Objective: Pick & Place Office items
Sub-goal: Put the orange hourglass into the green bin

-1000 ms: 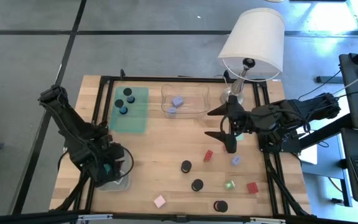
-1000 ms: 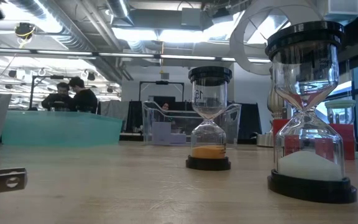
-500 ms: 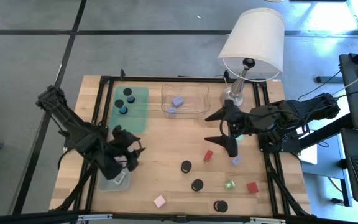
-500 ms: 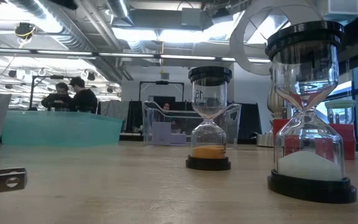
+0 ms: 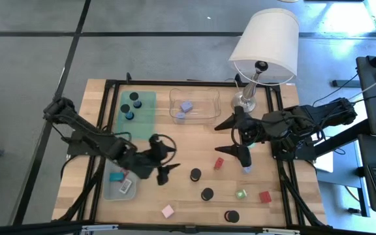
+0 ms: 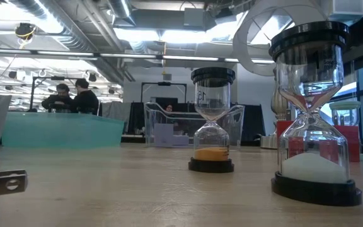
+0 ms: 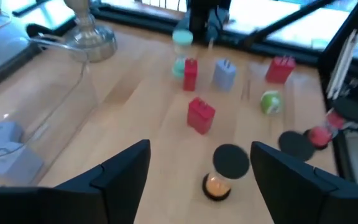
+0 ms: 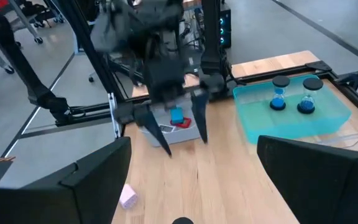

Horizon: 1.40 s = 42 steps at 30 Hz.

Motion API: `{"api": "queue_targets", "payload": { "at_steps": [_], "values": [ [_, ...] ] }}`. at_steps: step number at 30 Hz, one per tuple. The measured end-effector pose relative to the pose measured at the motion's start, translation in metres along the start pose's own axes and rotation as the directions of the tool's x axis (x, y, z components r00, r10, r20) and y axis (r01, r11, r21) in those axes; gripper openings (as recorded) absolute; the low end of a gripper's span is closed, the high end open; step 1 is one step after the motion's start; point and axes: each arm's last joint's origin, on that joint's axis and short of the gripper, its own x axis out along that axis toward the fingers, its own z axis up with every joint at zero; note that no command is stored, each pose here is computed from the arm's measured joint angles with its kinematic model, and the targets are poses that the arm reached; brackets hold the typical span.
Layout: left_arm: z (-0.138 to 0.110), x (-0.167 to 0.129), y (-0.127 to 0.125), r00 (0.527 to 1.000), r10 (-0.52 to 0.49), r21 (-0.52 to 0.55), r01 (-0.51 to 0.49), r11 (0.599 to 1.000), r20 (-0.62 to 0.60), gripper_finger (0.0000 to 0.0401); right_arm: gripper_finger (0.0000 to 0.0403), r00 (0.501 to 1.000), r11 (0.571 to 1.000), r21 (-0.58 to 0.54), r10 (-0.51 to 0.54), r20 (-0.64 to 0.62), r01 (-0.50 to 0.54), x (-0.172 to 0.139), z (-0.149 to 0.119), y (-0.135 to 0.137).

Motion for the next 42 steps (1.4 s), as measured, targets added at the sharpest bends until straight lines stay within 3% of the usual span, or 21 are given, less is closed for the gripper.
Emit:
{"api": "queue_targets", "payload": {
  "at_steps": [6,13,20,26,37,42],
  "values": [
    [-0.015,0.051,-0.001,0.995,-0.006,0.074,0.013,0.997,-0.098,0.0281,0.0351,1.0,1.0,0.0,0.0,0.0,0.0,0.0,0.0,0.0],
    [-0.027,0.097,-0.016,0.969,-0.223,0.107,0.234,0.966,-0.103,0.0281,0.0351,1.0,1.0,-0.001,0.0,0.0,0.0,0.0,0.0,0.0],
    [-0.032,0.108,-0.021,0.979,-0.198,0.194,0.205,0.959,-0.053,0.0281,0.0351,1.0,1.0,-0.001,0.0,0.0,0.0,0.0,0.0,0.0],
    [-0.039,0.116,-0.025,0.963,-0.258,0.202,0.268,0.942,-0.074,0.0284,0.0351,1.0,1.0,-0.001,0.0,0.0,0.0,0.0,0.0,0.0],
    [-0.047,0.126,-0.023,0.943,-0.301,0.245,0.327,0.913,-0.14,0.0358,0.0351,1.0,1.0,-0.002,0.0,0.0,0.0,0.0,0.0,0.0],
    [-0.056,0.137,-0.022,0.936,-0.311,0.228,0.343,0.911,-0.168,0.0367,0.0351,1.0,1.0,-0.002,0.0,0.0,0.0,0.0,0.0,0.0]
  ]
}}
